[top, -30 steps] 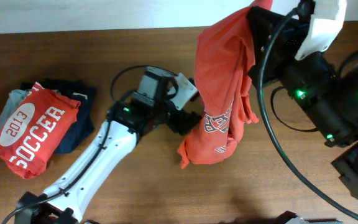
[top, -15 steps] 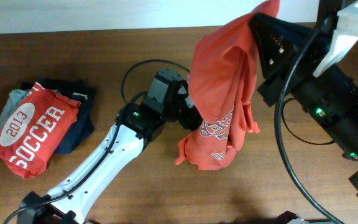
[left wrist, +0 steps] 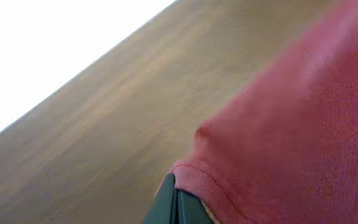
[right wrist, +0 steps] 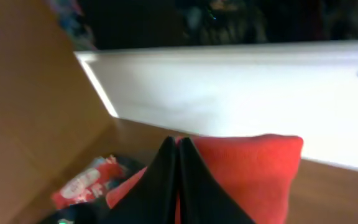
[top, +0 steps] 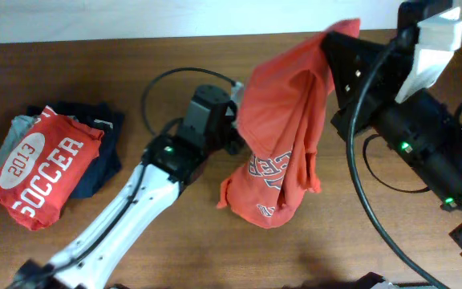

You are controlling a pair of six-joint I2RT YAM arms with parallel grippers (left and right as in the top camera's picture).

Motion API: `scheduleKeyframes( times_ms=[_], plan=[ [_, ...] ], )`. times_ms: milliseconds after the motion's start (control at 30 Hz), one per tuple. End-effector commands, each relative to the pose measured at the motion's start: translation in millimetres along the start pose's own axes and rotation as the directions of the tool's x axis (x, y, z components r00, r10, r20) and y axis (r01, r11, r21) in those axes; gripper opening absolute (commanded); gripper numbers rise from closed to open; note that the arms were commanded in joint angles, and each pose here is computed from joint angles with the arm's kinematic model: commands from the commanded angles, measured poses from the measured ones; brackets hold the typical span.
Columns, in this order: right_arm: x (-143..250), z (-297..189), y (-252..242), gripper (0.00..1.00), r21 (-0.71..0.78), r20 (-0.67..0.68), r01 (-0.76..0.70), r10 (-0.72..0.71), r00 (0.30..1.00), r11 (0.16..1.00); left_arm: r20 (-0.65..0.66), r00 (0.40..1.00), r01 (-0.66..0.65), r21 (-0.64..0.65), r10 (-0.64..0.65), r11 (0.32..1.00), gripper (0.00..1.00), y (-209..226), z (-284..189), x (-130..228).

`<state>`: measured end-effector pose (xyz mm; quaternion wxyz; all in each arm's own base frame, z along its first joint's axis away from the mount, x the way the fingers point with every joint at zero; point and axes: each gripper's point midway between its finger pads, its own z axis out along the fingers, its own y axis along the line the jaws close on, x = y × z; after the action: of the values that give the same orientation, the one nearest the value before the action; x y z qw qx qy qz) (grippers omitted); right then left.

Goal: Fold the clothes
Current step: 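Grasp the hanging T-shirt edge with the left gripper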

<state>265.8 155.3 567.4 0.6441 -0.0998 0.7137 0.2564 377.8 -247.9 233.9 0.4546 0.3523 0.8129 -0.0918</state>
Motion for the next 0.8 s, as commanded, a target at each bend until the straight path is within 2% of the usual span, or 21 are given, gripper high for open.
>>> scheduleKeyframes(
  times_ms=[0,167,500,600,767],
  plan=[
    [-12.4,-14.8,-21.4,0.04,0.128,0.05,-0.015,0.009,0.999,0.992,0.077,0.997,0.031,-0.24,-0.013,0.97,0.0,57.4,-54.2,-31.7],
    [-0.6,-16.4,-41.4,0.04,0.238,0.009,-0.004,0.002,1.0,0.971,0.118,0.992,0.075,-0.31,-0.04,0.948,0.0,85.8,-93.7,-36.9],
    [22.5,-28.3,-78.3,0.05,0.436,-0.083,0.05,-0.016,0.996,0.899,0.175,0.983,0.123,-0.387,-0.058,0.914,0.0,112.1,-134.4,-40.0],
    [33.4,-35.1,-96.2,0.06,0.527,-0.135,0.095,-0.028,0.99,0.845,0.192,0.979,0.148,-0.459,-0.065,0.876,0.0,125.9,-152.7,-40.7],
    [55.8,-43.4,-121.0,0.06,0.635,-0.257,0.202,-0.043,0.966,0.746,0.229,0.971,0.2,-0.61,-0.071,0.767,0.0,153.3,-196.2,-45.9]
  ],
)
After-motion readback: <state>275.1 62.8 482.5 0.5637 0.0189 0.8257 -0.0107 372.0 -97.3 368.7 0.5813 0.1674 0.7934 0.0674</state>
